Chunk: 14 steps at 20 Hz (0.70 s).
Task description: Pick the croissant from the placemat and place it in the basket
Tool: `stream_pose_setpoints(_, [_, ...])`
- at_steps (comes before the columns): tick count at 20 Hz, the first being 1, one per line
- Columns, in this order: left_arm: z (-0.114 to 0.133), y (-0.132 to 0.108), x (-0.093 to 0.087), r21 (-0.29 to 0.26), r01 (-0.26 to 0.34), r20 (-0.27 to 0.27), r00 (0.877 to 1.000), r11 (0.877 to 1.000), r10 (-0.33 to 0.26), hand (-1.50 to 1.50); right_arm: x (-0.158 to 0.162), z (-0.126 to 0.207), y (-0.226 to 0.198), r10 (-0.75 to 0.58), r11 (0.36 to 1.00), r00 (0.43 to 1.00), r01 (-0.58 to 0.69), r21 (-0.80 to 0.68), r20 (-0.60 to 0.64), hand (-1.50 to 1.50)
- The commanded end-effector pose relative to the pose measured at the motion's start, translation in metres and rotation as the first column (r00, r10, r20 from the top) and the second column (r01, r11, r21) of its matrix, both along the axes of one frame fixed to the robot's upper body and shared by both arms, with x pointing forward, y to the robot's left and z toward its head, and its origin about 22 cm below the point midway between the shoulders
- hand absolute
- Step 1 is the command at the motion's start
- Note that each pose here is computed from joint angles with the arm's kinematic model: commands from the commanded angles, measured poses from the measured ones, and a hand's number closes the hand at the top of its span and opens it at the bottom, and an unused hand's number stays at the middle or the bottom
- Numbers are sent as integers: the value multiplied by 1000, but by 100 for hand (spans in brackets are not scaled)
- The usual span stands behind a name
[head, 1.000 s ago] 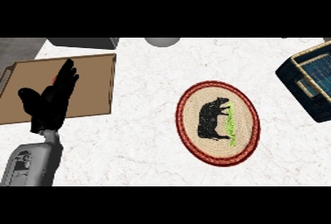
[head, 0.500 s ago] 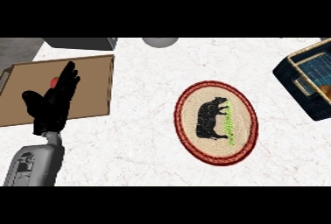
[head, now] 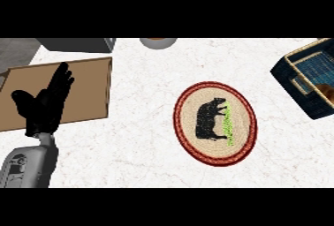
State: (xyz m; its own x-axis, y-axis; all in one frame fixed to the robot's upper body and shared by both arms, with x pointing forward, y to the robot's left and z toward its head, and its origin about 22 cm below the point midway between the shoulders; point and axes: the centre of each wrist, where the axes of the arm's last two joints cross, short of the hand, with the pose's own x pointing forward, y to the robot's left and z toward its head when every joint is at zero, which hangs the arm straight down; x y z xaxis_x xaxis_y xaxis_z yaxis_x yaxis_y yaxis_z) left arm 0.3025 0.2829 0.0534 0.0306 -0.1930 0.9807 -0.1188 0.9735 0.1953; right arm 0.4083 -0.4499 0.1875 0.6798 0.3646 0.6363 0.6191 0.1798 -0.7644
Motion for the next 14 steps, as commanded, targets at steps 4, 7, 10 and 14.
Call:
stream_pose_setpoints(4, [2,15,-15,10,-44,-22,999,999,44,0,-22,9,-32,-97,989,971,70,128,219,-150])
stream_pose_setpoints(7, [-7,4,-28,-5,-55,-25,998,998,55,0,-36,-16,-42,-80,988,971,46,150,226,-150])
stream_pose_setpoints(10, [-6,17,-27,8,-64,-21,998,998,64,0,-64,-37,-66,-35,989,974,2,146,225,-150])
stream_pose_setpoints(14, [-11,16,-13,5,-60,-10,998,998,60,0,-75,-47,-66,13,987,967,-53,150,253,-150])
